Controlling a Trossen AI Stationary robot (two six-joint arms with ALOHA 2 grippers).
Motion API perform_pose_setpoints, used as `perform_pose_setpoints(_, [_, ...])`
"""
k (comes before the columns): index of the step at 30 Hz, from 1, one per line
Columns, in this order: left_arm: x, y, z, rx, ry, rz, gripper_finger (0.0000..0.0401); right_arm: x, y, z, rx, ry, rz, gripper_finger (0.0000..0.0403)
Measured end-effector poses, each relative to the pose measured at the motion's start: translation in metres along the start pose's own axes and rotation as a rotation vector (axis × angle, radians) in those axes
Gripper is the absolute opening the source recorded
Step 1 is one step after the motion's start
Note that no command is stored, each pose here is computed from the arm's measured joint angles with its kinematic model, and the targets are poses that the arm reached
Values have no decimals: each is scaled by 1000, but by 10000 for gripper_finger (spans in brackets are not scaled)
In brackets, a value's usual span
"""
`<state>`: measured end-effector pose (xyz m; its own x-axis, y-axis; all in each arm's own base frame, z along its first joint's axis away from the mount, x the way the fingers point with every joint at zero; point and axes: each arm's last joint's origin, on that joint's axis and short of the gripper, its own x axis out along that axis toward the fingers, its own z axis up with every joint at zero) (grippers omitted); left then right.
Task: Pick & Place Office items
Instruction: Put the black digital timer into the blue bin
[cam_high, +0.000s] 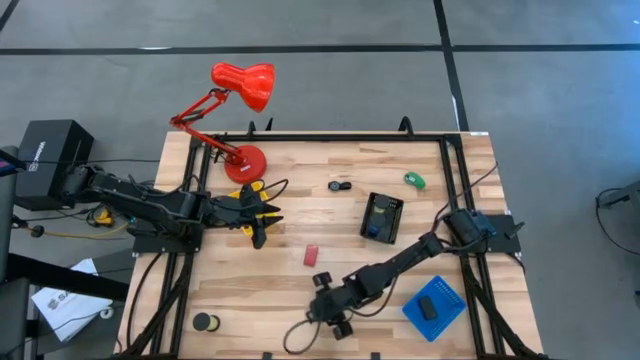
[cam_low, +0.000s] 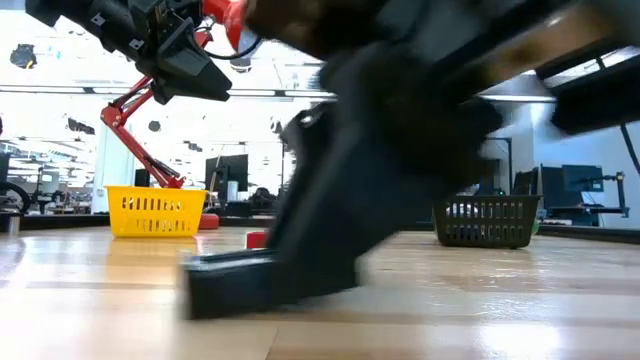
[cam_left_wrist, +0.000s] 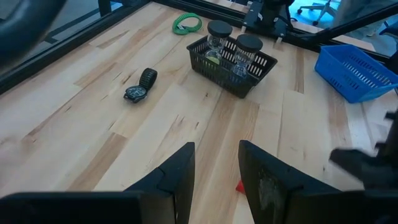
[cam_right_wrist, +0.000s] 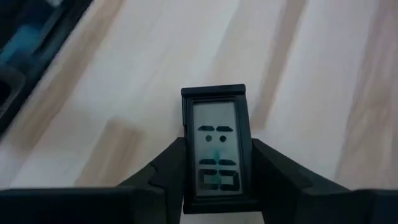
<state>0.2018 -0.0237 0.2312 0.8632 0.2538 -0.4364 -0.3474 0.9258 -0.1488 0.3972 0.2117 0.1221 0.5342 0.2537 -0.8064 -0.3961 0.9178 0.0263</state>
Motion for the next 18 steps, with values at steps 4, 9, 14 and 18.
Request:
perform_pose_setpoints(4, [0, 0, 0, 0, -1, 0, 117, -34, 9, 6, 8, 42, -35, 159])
perform_pose_setpoints(9, [0, 0, 0, -1, -2, -1, 117, -69, 18, 6, 64, 119, -41, 145])
perform_pose_setpoints(14, [0, 0, 0, 0, -2, -1, 117, -114, 33, 3, 131, 193, -54, 137])
perform_pose_setpoints(18, [0, 0, 0, -1, -2, -1, 117, -147, 46, -9, 184, 289, -127, 148])
